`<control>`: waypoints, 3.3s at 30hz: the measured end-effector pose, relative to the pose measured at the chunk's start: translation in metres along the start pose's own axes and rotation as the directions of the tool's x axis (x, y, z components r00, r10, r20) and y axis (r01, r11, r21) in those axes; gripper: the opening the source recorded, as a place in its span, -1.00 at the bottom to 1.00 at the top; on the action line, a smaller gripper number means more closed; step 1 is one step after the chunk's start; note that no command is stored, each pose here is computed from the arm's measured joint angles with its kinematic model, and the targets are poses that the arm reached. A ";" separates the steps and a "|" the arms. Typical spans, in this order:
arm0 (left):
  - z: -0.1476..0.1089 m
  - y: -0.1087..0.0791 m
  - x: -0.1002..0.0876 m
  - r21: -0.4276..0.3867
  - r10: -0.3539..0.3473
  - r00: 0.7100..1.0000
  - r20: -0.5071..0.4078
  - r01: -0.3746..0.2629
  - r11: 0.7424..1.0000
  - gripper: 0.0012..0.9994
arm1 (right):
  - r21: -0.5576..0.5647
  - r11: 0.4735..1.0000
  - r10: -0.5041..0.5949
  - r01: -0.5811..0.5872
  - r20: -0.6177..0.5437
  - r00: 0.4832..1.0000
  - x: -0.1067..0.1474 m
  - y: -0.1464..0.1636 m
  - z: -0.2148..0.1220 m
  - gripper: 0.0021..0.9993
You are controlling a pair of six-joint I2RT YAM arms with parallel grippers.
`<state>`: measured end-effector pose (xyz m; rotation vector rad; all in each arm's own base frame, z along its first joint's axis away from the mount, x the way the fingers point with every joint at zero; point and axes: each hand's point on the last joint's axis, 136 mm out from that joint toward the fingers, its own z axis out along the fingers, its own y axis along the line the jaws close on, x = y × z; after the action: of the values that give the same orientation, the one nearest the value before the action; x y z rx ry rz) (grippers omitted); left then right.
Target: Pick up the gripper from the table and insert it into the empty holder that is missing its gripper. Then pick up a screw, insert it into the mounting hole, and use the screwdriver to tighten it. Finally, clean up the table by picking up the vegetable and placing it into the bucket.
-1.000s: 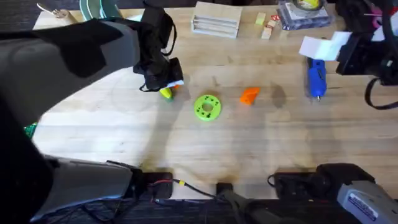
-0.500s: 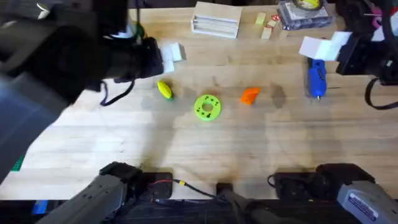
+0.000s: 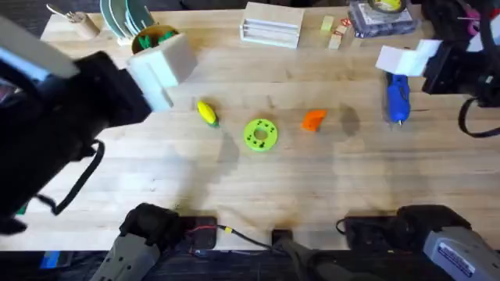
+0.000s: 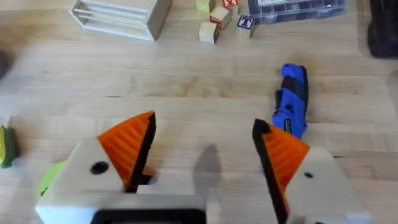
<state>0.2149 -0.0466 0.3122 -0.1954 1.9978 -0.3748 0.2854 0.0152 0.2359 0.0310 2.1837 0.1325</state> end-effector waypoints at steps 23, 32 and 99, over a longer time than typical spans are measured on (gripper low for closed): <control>-0.017 0.015 0.009 -0.058 0.010 1.000 0.006 -0.009 0.998 0.99 | 0.000 1.000 0.000 0.000 -0.002 1.000 0.000 0.000 0.000 0.98; -0.015 0.002 -0.037 -0.052 0.215 0.956 0.199 -0.209 0.977 0.99 | 0.000 1.000 0.000 0.000 -0.002 1.000 0.000 0.000 0.000 0.98; 0.080 0.068 0.104 0.053 0.244 0.894 0.376 -0.284 0.957 0.99 | 0.000 1.000 0.000 0.000 -0.002 1.000 0.001 0.000 0.000 0.98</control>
<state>0.2426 -0.0282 0.1681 0.0734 1.6017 -0.2473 0.2851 0.0152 0.2355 0.0309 2.1859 0.1323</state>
